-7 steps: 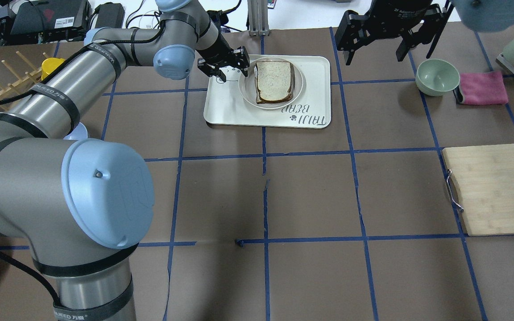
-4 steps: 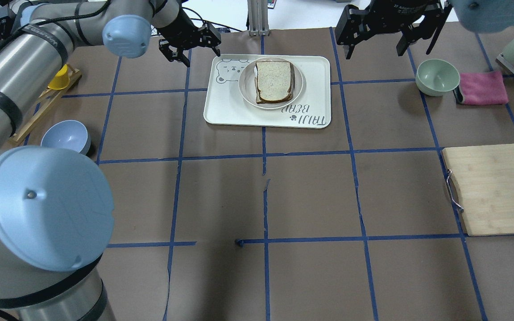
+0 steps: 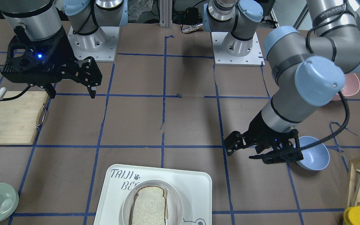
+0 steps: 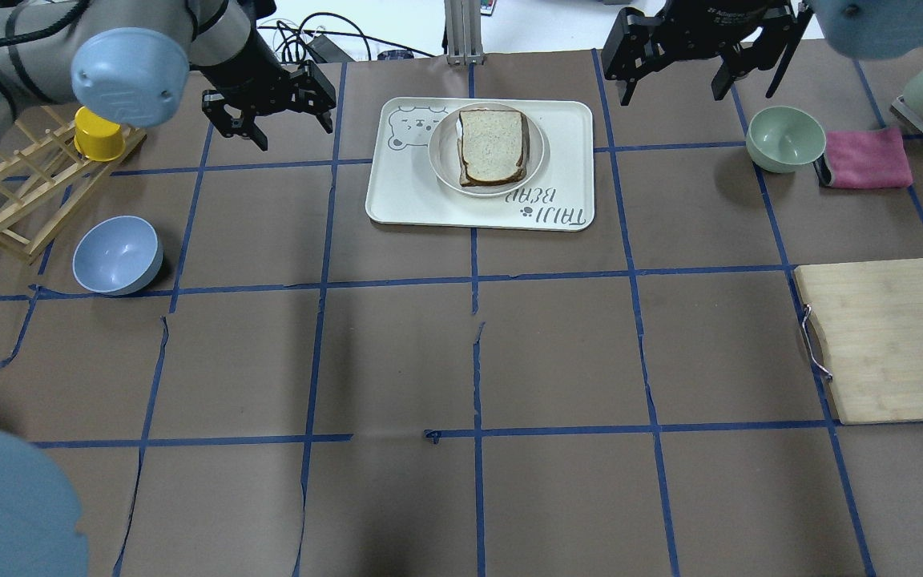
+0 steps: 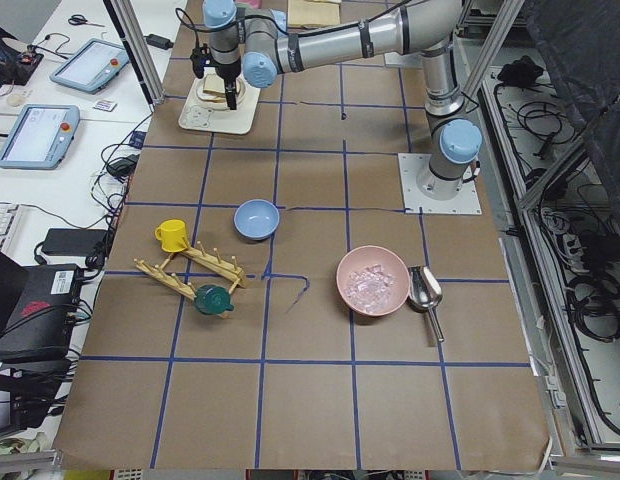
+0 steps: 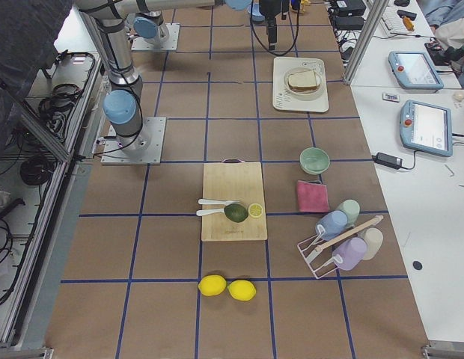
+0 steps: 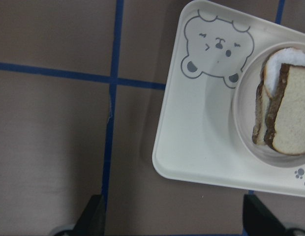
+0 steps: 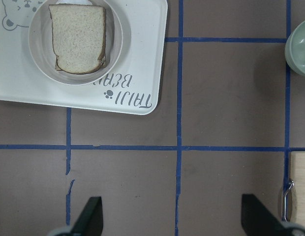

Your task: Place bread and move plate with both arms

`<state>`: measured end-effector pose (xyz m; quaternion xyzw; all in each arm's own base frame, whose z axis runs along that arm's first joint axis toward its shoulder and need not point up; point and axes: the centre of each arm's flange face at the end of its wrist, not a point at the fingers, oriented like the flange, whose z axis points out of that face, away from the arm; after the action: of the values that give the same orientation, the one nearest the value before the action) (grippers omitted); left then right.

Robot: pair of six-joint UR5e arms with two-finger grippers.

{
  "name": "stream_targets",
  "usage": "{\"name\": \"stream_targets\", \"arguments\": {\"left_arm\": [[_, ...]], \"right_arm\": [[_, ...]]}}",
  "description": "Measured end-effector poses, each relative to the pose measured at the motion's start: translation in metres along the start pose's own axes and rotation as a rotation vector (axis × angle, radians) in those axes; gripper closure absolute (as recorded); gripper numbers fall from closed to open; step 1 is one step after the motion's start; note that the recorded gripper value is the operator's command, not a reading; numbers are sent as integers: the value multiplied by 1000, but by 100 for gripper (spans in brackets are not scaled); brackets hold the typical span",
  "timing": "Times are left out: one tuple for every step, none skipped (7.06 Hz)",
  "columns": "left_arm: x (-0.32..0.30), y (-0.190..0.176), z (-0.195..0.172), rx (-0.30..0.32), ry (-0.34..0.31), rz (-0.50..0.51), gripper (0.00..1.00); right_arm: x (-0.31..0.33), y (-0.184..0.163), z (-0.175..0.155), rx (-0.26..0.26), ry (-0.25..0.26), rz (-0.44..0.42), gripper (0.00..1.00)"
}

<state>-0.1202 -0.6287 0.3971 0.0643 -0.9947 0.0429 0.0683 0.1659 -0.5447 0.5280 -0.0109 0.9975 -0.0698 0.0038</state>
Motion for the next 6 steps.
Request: {"name": "stream_targets", "arguments": {"left_arm": [[-8, 26, -29, 8, -24, -7, 0], [-17, 50, -51, -10, -42, -22, 0], [-24, 71, -64, -40, -71, -35, 0], [-30, 90, -76, -70, -124, -35, 0], [-31, 104, -85, -86, -159, -31, 0], [-28, 112, -90, -94, -147, -29, 0]], "right_arm": [[0, 0, 0, 0, 0, 0, 0], [0, 0, 0, 0, -1, 0, 0], [0, 0, 0, 0, -1, 0, 0], [0, 0, 0, -1, -1, 0, 0], [0, 0, 0, -2, -1, 0, 0], [0, 0, 0, -3, 0, 0, 0]]}}
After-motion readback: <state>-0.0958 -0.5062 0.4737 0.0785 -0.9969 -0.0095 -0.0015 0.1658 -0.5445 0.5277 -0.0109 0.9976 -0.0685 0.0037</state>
